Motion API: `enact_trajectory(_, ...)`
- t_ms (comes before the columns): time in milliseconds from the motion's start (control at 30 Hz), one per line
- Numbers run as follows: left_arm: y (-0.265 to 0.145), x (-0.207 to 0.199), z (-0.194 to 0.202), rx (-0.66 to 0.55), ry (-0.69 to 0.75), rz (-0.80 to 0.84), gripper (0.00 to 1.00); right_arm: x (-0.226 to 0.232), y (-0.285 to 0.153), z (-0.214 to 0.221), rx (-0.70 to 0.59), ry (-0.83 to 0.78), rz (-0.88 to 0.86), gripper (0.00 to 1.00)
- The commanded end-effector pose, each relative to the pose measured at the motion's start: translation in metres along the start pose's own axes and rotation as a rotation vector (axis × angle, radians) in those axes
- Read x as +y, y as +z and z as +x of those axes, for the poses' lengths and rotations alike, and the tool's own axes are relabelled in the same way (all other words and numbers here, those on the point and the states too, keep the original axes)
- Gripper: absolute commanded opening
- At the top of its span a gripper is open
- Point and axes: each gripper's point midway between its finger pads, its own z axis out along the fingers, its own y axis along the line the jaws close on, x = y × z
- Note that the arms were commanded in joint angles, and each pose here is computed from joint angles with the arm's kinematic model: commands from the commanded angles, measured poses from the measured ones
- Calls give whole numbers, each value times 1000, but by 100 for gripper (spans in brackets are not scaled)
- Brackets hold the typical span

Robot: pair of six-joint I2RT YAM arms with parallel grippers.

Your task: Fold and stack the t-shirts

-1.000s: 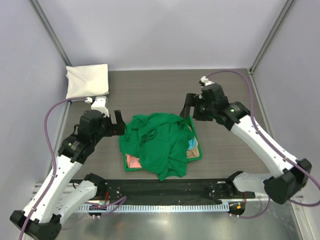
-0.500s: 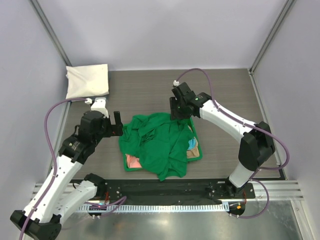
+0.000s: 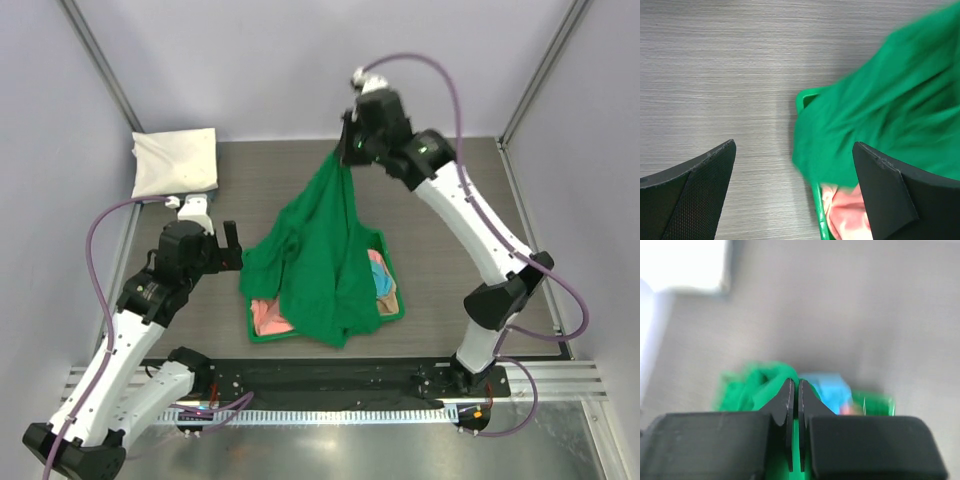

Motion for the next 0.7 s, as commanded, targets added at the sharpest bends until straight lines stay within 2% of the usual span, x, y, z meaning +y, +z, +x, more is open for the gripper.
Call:
enact_trajectory(0, -2, 4, -11, -34, -3, -22, 100, -3, -114, -163, -514, 11, 19, 1)
enact_trajectory(33, -2, 5, -11, -32, -3, -26, 100, 0, -166, -204, -680, 37, -3, 1)
enact_trajectory(100, -1, 6, -10, -27, -2, -32, 100, -9, -208, -232, -825, 15, 37, 1)
enact_trajectory(133, 0, 6, -10, -23, -1, -34, 100, -20, -213, -245, -902, 40, 99, 1)
enact_trajectory(200, -1, 6, -10, -23, -1, -33, 100, -40, -208, -247, -950, 24, 180, 1)
enact_trajectory(300, -1, 6, -10, -25, -2, -35, 100, -84, -177, -236, -883, 75, 274, 1)
enact_trajectory(333, -1, 7, -10, -24, -3, -37, 100, -97, -138, -210, -785, 60, 308, 1)
enact_trajectory(400, -1, 7, -10, -22, -2, -37, 100, -110, -100, -178, -677, 56, 314, 1)
enact_trajectory(433, -1, 7, -10, -22, -2, -37, 100, -119, -65, -137, -567, 80, 317, 1)
enact_trajectory(500, 1, 7, -9, -16, -1, -39, 100, -116, -30, -84, -427, 103, 243, 3)
enact_trajectory(533, 1, 6, -8, -11, 1, -39, 100, -125, -5, -29, -310, 149, 247, 12)
enact_trajectory(567, 2, 7, -7, -7, 1, -40, 100, -129, 4, -1, -262, 180, 245, 24)
enact_trajectory(600, 3, 6, -7, -3, 1, -40, 100, -145, 22, 54, -161, 190, 279, 57)
enact_trajectory(633, 3, 5, -6, -2, 2, -36, 100, -151, 23, 73, -135, 207, 298, 71)
enact_trajectory(667, 3, 5, -6, -1, 1, -34, 100, -154, 19, 85, -126, 231, 304, 80)
